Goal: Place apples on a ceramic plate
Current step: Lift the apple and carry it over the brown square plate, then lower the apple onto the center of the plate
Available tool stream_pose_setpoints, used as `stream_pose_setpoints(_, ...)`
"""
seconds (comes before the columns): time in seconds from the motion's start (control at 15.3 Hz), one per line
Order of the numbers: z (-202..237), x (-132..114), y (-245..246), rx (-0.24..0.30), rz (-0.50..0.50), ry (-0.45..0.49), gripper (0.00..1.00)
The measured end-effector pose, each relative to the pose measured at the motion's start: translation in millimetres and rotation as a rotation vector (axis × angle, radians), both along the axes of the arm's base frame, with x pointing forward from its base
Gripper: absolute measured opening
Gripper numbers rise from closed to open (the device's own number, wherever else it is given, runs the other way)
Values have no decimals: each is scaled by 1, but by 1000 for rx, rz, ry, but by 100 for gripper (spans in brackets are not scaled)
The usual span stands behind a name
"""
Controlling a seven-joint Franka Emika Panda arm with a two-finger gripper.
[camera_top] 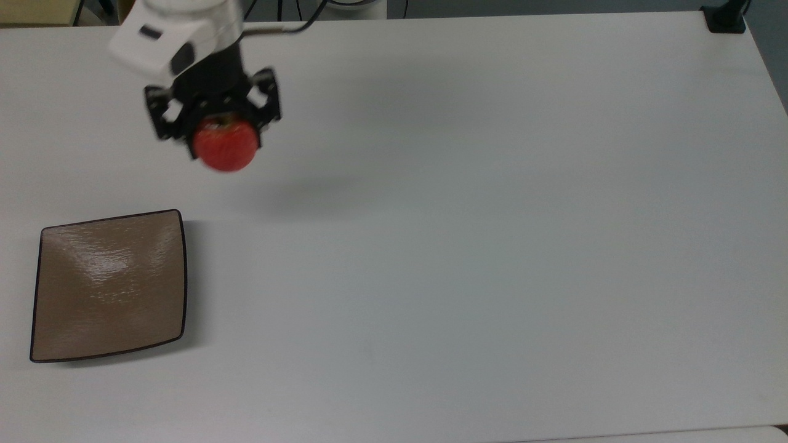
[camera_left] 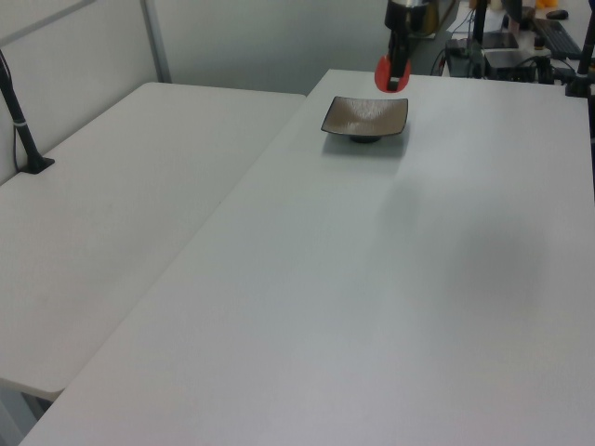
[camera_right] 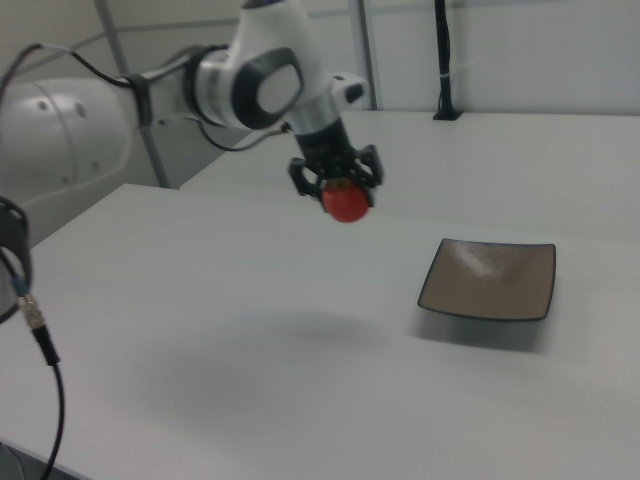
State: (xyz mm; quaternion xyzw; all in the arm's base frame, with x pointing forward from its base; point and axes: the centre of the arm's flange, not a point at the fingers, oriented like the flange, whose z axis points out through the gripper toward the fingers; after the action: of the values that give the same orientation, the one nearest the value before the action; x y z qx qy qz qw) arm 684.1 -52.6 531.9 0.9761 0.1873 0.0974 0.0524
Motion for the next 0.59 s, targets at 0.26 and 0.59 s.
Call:
stream_pose_setpoints(0.26, -47, 36, -36, -26, -48, -57, 80)
stream_pose_setpoints(0.59, -86, 60, -108, -39, -148, -214, 80)
